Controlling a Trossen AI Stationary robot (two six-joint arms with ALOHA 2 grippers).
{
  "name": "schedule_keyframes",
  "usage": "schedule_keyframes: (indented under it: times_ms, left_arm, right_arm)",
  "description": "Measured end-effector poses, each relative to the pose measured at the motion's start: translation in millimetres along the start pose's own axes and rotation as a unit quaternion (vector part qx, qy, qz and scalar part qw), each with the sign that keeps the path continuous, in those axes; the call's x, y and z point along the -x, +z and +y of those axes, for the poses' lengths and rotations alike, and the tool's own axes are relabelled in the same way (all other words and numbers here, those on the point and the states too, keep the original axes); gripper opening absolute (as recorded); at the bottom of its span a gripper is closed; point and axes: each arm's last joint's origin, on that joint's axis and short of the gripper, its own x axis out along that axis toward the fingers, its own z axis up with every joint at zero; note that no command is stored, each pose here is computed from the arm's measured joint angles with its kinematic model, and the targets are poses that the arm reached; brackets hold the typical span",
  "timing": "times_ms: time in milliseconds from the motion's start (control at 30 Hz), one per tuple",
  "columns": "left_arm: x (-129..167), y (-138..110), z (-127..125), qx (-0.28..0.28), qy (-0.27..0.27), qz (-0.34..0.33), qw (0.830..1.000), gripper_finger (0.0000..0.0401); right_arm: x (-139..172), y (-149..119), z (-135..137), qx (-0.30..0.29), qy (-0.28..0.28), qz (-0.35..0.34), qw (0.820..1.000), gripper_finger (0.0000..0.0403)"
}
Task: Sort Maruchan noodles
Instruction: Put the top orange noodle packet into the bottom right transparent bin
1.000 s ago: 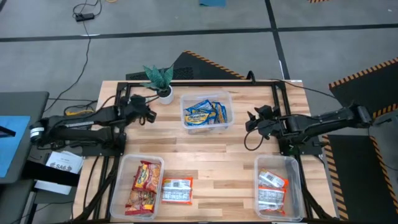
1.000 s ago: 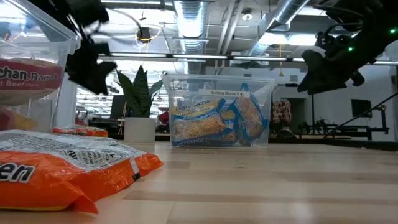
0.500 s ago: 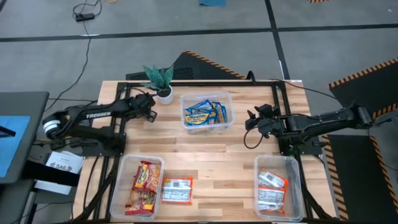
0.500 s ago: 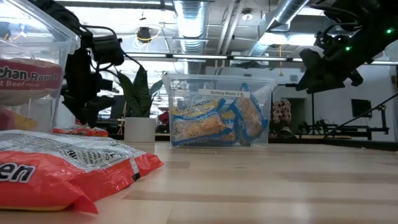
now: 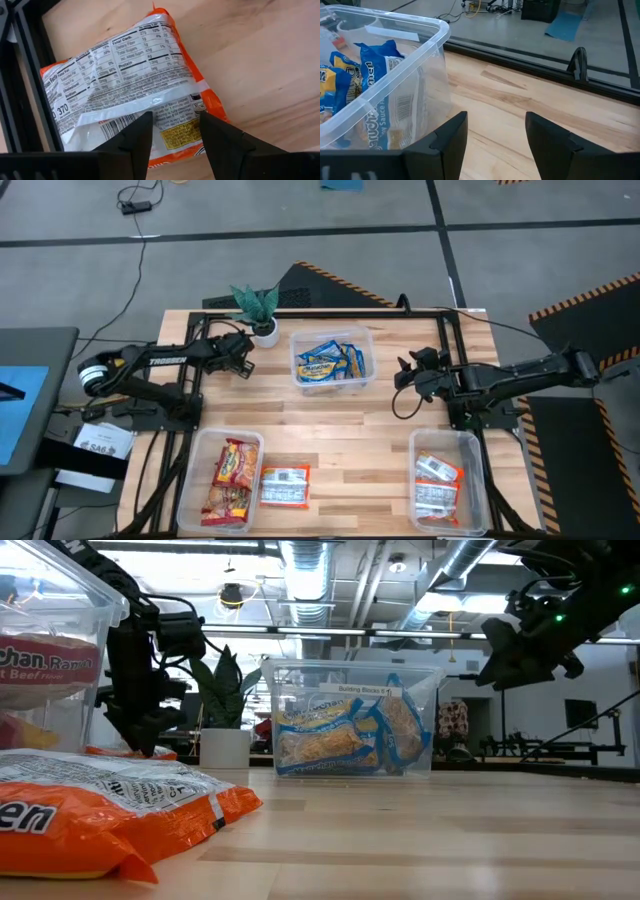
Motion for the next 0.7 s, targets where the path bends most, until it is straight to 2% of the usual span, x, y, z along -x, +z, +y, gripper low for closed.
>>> schedule_keyframes:
  times_ms: [100,300,467,567,700]
  left_arm:
    - [0.5,-0.5,0.4,-0.001,0.000,0.002,1.000,0.0121]
    - [0.4,-1.4,0.4,-0.026,-0.004,0.008,1.000,0.0012]
    - [6.3,0.4,-1.0,-0.049,-0.013,0.013,0.999,0.0000]
    - [19.6,5.2,-3.3,-0.053,-0.028,-0.015,0.998,0.0000]
    - [43.5,5.4,-1.5,-0.056,-0.023,-0.059,0.996,0.0000]
  right_arm:
    - [0.0,0.1,0.1,-0.001,0.000,0.000,1.000,0.0223]
    - [0.0,0.2,0.1,0.000,0.000,0.000,1.000,0.0223]
    - [0.0,0.1,0.1,0.000,0.000,0.000,1.000,0.0223]
    - [0.1,0.3,0.1,0.000,0.000,0.000,1.000,0.0223]
    - [0.1,0.3,0.2,-0.001,0.000,0.000,1.000,0.0223]
